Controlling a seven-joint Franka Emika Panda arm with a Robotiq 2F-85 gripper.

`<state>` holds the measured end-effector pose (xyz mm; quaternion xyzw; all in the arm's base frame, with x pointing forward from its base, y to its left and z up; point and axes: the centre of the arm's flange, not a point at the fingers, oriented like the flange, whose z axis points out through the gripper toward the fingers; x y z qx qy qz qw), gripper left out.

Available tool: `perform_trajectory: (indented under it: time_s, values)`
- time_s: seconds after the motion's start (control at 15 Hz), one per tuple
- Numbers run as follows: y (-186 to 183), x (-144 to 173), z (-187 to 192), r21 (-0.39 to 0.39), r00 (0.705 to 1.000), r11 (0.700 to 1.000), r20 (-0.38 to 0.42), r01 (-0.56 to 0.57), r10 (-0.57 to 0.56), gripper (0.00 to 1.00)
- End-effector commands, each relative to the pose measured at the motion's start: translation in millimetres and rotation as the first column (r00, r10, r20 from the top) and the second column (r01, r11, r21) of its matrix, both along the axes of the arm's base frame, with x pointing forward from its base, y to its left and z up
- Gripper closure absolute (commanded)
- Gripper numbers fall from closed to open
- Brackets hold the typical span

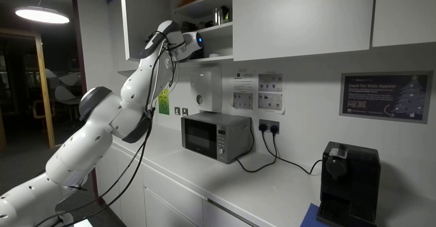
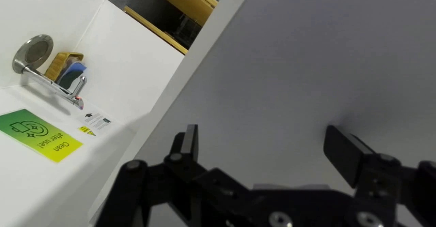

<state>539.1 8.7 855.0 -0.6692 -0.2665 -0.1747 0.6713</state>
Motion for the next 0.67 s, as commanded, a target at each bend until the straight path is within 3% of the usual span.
perform_trajectory:
  time_s: [0.0,0.6]
  values:
    - [4,15,14,0.009,0.998,0.998,0.021,-0.060,0.060,0.00]
    - [19,28,17,0.007,0.991,0.991,0.031,-0.134,0.133,0.00]
